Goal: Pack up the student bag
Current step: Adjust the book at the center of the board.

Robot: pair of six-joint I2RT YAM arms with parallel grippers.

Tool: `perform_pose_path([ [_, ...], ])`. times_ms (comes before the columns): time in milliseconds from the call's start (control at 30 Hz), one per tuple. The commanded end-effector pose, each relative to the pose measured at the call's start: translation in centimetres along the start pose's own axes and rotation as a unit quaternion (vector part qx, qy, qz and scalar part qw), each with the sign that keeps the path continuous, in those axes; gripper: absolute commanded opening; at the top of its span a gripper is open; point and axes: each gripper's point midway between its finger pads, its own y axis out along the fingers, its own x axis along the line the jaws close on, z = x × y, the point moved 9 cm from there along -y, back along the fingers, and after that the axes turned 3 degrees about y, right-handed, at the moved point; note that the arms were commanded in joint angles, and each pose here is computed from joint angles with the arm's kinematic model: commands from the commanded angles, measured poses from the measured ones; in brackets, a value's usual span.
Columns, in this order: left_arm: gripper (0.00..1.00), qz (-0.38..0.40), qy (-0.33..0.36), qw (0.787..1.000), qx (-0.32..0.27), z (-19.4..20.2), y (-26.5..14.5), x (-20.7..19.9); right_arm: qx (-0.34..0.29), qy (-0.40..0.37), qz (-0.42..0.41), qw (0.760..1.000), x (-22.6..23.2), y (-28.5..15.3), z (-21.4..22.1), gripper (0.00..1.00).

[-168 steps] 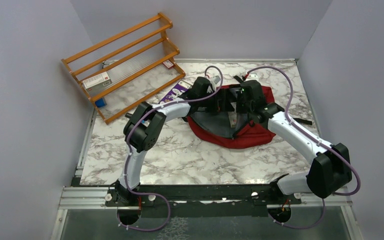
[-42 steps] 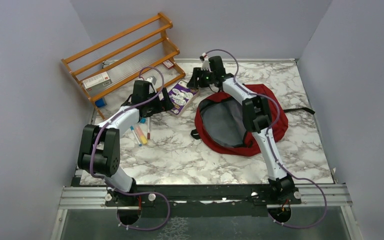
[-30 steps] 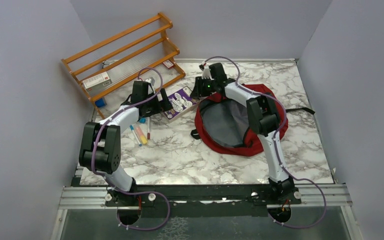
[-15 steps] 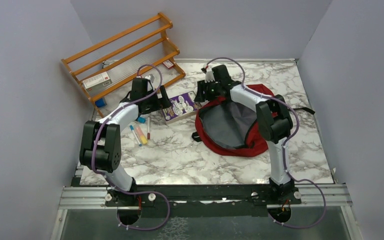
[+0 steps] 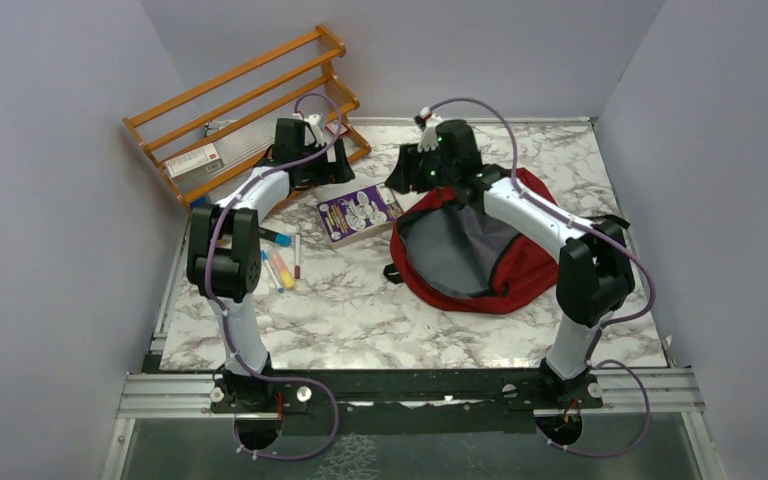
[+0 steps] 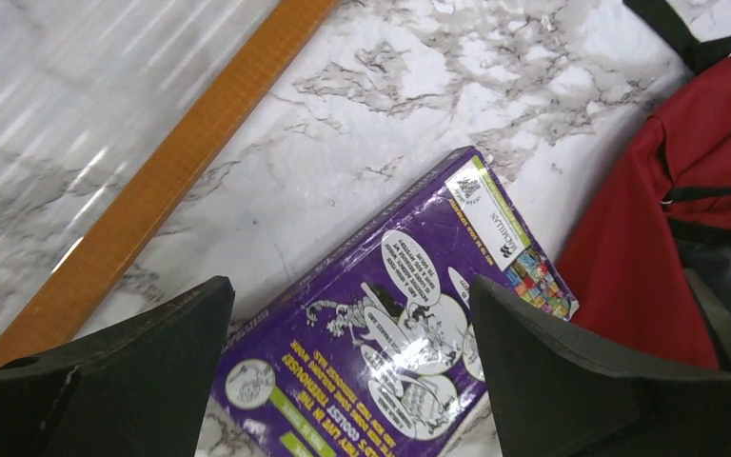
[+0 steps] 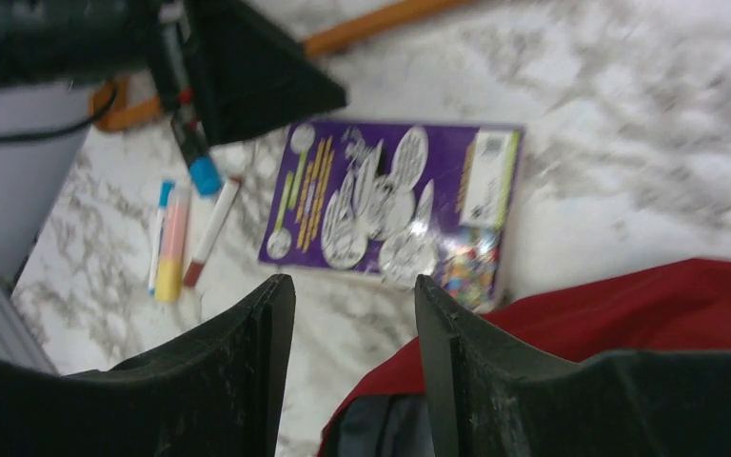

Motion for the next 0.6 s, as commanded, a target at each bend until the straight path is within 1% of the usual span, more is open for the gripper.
perform_pose_path([
  [0,0.93,0.054,0.027,0.997,0.042,0.7,2.1,0.3,0.048,0.047,-0.013,0.998,3.8,0.6,5.3,0.54],
  [100,0.92,0.071,0.034,0.995,0.057,1.3,3.3,0.2,0.061,0.059,-0.015,0.996,5.2,0.8,7.7,0.53],
  [300,0.92,0.075,0.036,0.993,0.088,3.3,5.1,-0.1,0.099,0.077,0.002,0.992,5.7,2.4,11.7,0.53],
  [433,0.92,0.076,0.030,0.991,0.109,4.5,5.7,-0.5,0.111,0.092,0.040,0.989,5.0,3.8,13.2,0.54],
  [567,0.92,0.063,0.025,0.989,0.130,5.7,5.4,-1.1,0.111,0.105,0.091,0.984,3.7,4.9,14.2,0.56],
])
